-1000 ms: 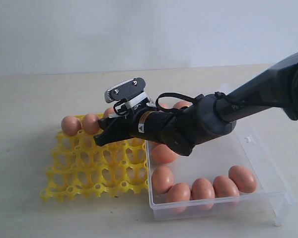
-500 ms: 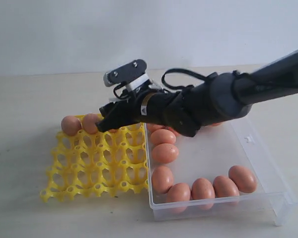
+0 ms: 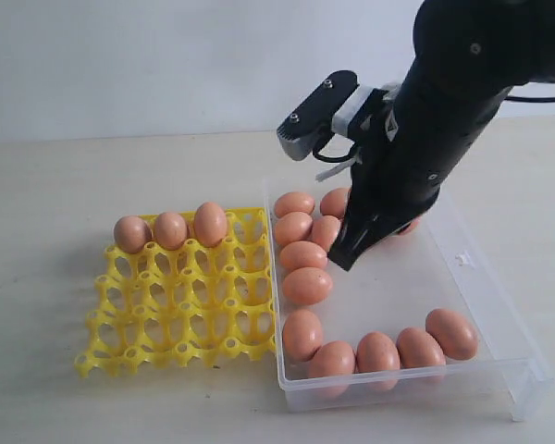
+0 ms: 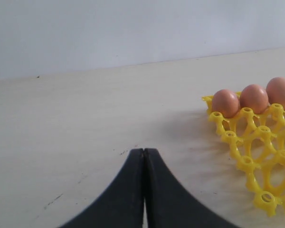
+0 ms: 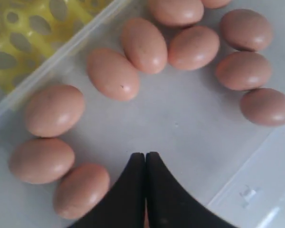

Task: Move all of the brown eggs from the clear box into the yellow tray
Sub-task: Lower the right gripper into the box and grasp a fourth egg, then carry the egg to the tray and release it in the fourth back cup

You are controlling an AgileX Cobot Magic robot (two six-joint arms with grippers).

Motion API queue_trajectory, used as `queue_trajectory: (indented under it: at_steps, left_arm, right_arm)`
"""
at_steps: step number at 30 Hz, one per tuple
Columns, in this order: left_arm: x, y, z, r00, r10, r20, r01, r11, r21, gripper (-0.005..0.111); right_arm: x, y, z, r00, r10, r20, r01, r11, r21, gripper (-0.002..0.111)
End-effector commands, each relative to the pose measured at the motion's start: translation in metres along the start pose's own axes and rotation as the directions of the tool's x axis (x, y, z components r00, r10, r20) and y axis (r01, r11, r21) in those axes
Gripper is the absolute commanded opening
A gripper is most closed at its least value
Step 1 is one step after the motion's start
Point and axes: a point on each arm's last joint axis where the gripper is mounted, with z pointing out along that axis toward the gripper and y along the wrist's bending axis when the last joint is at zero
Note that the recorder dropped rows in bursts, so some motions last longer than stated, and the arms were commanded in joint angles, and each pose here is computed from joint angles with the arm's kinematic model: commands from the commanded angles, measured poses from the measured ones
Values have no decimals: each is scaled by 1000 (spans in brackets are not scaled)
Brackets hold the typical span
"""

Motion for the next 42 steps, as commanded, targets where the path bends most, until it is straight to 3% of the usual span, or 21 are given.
queue_trajectory:
  at_steps: [1,3,5,9,12,18,23,42]
  left_arm:
    - [-2,0,0,1000,-4,6,4,1000,7,0]
    - [-2,0,0,1000,-6,6,6,1000,7,0]
    - [-2,0,0,1000,-6,6,6,1000,7,0]
    - [-2,0,0,1000,-6,6,6,1000,7,0]
    - [-2,0,0,1000,-6,6,6,1000,7,0]
    - [-2,0,0,1000,-6,6,6,1000,7,0]
    - [-2,0,0,1000,-9,6,9,1000,7,0]
    - [-2,0,0,1000,-9,6,9,1000,7,0]
  right_arm:
    - [-10,3,17,997,37,62,-34,999,-40,9]
    - [-9,4,27,984,-175,33,176,983,-45,16]
    - [-10,5,37,950,-310,26,311,949,-47,26]
    - [-14,8,56,884,-463,54,466,882,-68,42]
    - [-16,9,67,806,-588,72,592,804,-57,43]
    - [-19,10,81,683,-725,93,730,683,-34,46]
    - [-23,11,88,677,-727,120,733,681,-10,58]
    - [-21,25,127,699,-703,131,714,696,-75,58]
